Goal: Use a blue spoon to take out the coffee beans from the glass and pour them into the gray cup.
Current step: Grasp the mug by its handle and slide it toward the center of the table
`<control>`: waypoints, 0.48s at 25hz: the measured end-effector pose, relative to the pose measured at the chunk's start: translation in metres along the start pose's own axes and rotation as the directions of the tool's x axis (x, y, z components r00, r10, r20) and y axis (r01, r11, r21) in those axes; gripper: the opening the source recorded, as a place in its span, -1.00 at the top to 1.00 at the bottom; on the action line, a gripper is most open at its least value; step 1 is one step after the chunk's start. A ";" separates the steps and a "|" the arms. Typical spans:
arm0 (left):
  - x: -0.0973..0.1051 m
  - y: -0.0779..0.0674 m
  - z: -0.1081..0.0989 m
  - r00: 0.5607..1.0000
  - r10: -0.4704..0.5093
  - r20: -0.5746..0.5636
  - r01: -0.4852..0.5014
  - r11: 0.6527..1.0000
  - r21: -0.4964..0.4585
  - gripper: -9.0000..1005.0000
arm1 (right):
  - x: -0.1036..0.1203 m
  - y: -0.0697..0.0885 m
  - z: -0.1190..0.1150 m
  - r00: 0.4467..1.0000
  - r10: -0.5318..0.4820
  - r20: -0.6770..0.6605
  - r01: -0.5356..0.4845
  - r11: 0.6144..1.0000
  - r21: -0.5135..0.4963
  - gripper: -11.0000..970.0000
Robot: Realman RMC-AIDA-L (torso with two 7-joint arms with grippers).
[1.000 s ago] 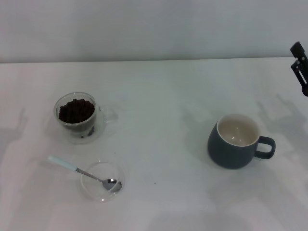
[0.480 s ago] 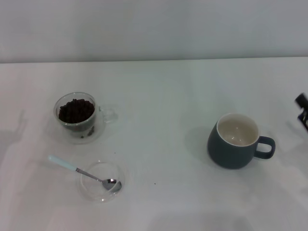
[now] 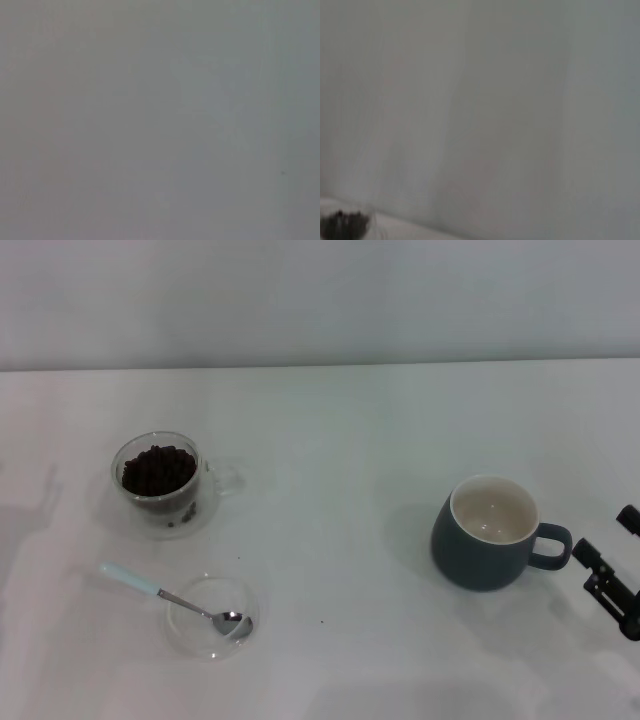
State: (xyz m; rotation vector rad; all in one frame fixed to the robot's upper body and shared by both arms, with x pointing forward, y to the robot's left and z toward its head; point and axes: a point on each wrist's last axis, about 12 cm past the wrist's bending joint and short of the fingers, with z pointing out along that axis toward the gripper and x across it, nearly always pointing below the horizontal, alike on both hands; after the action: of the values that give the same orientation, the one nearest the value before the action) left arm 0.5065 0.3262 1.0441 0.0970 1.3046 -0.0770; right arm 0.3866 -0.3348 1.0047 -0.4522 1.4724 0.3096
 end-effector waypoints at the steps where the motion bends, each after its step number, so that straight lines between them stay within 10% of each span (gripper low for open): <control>1: 0.000 0.000 0.000 1.000 0.000 0.000 0.000 1.000 0.000 -0.43 | 0.002 0.000 0.000 1.000 0.002 -0.017 -0.002 1.000 0.002 -0.19; 12: 0.000 -0.002 0.001 1.000 -0.028 0.002 0.028 1.000 0.004 -0.42 | 0.021 0.000 0.016 0.985 0.004 -0.170 -0.003 1.000 0.007 -0.16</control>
State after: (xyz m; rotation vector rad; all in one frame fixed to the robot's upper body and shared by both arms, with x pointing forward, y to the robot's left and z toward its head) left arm 0.5076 0.3245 1.0445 0.0822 1.3038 -0.1035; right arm 0.4021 -0.3286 0.9839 -0.4800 1.6406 0.2733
